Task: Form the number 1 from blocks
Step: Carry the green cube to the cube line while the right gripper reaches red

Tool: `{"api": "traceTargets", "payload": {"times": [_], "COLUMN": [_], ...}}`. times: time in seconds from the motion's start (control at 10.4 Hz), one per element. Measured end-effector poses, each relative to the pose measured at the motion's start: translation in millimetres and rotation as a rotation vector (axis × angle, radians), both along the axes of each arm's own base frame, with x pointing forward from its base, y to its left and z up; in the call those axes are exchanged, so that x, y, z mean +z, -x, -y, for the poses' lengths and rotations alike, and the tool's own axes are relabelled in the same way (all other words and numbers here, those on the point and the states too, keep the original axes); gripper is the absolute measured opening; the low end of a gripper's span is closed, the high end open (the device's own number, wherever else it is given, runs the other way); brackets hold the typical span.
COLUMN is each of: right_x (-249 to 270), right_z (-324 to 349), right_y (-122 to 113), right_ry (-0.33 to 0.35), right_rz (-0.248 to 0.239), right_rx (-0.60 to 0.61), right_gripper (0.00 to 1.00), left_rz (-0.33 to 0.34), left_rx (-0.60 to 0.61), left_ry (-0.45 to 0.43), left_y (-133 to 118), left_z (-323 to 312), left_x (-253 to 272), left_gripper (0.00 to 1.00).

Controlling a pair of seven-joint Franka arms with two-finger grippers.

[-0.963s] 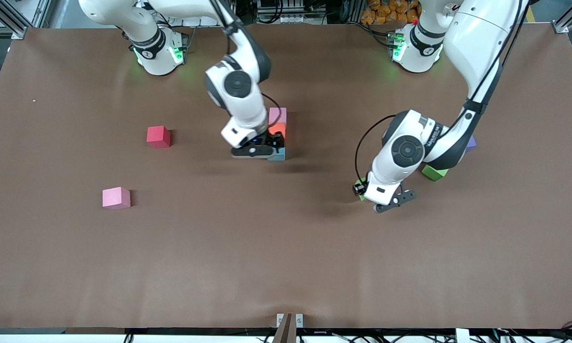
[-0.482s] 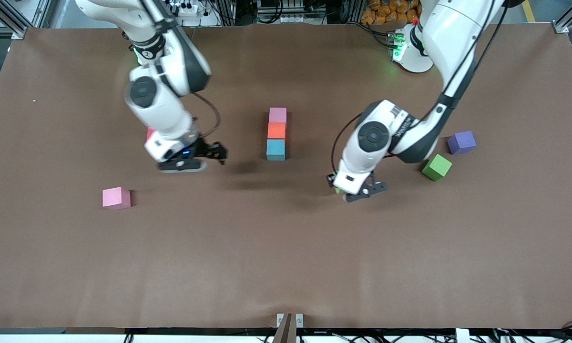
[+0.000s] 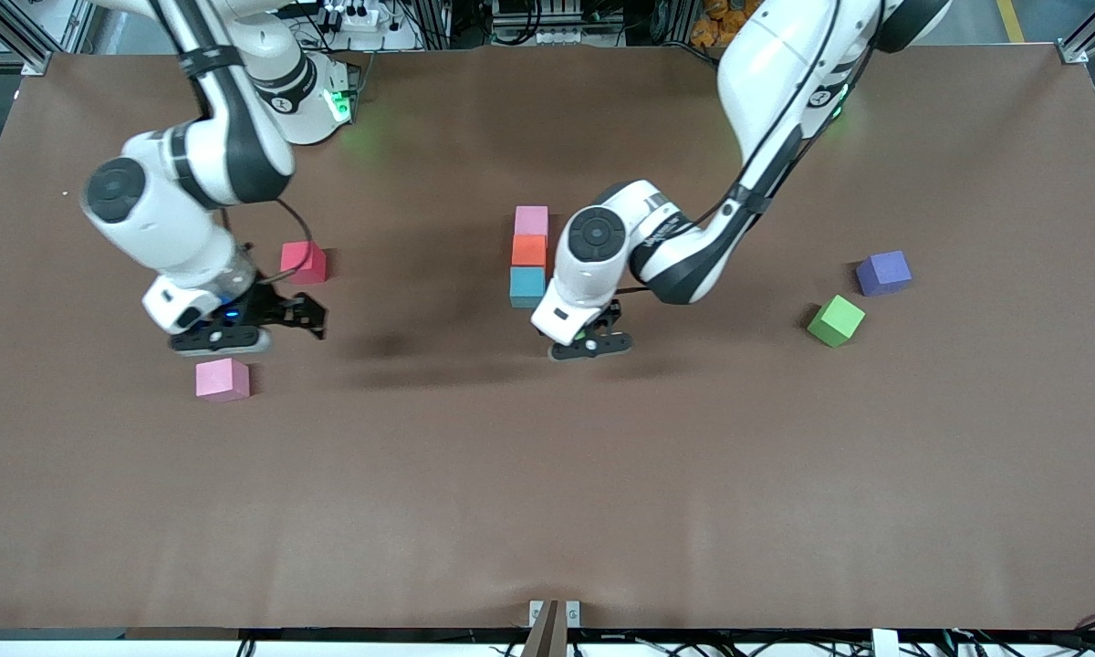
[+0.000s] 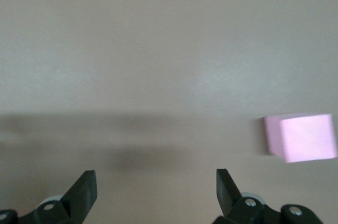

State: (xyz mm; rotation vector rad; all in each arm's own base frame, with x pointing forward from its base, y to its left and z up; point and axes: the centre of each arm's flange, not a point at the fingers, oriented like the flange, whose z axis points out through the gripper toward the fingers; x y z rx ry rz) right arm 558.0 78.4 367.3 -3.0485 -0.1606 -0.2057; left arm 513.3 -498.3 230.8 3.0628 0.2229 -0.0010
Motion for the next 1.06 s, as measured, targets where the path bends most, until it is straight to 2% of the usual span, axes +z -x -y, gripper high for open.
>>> {"api": "traceTargets", "payload": {"times": [0.29, 0.58, 0.77, 1.06], "right_x": [-26, -60, -88, -118], "right_z": [39, 20, 18, 34], "right_y": [14, 39, 61, 89], "right_ry": [0.029, 0.046, 0.046, 0.038], "right_rz": [-0.056, -0.135, -0.204, -0.284], "right_rx": [0.155, 0.266, 0.282, 0.251], "right_gripper": [1.0, 1.0, 1.0, 1.0], "left_rz": [0.048, 0.081, 0.084, 0.079], "left_rx": [-0.022, -0.016, -0.02, -0.058], "left_ry": [-0.068, -0.045, -0.04, -0.042], "left_y": [6, -3, -2, 19], "left_z": [22, 32, 36, 55], "left_x": [-32, -19, -17, -22], "left_gripper": [0.6, 0.6, 0.6, 0.6]}}
